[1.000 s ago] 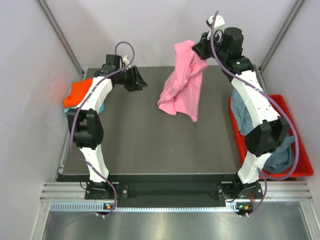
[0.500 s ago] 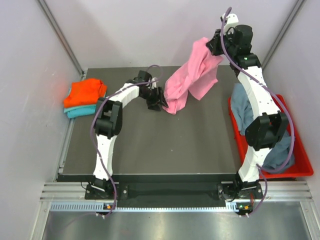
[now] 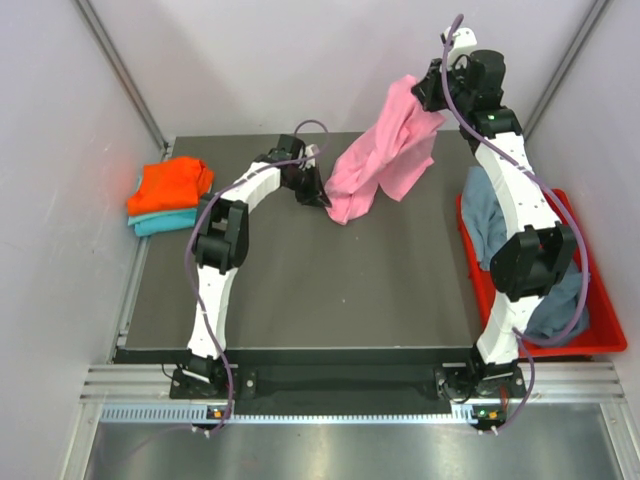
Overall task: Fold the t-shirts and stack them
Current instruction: Flatten the tshirt out
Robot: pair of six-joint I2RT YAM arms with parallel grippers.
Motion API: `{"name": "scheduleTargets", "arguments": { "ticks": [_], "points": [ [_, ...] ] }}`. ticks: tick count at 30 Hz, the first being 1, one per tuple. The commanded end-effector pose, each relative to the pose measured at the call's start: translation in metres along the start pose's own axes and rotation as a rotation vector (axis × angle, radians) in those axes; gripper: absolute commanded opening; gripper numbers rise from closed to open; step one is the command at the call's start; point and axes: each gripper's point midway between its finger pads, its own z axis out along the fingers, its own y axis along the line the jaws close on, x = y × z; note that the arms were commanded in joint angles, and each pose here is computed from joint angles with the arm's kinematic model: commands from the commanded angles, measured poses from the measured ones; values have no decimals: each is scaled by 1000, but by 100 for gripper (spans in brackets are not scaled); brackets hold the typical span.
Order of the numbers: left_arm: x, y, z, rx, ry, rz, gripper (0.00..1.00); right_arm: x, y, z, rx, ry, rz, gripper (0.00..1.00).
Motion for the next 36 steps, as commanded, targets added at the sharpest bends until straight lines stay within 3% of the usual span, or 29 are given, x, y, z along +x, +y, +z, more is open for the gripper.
{"name": "scheduleTargets", "arguments": {
  "ticks": [1,5,7,11,14,20,25,26,28,31,36],
  "points": [
    [-37,-29,-46,54,-115,58,0,-49,5,-12,-4,-133,-35,0],
    [-76,-34,-104,-16,-219,226,0,-58,4,-20,15,-151,-54,0],
    [-98,-44,-144,-61,-309,370,0,-66,3,-28,28,-167,-70,0],
    [-127,-52,-233,-161,-520,481,0,-72,-3,-41,68,-178,-78,0],
    [-127,-53,-268,-206,-580,523,0,-83,-2,-53,84,-198,-90,0],
    [-123,-82,-377,-375,-832,713,0,-113,4,-92,124,-265,-115,0],
    [-92,-84,-381,-381,-780,845,0,-111,24,-130,78,-256,-99,0],
    [-86,-84,-382,-374,-771,847,0,-93,28,-129,50,-208,-78,0],
    [-74,-76,-369,-354,-716,813,0,-86,41,-145,18,-200,-32,0],
    [-48,-67,-349,-299,-601,704,0,-31,55,-154,-28,-62,79,0],
    [27,-56,-332,-218,-391,557,0,28,87,-188,-81,92,79,0]
  ]
}}
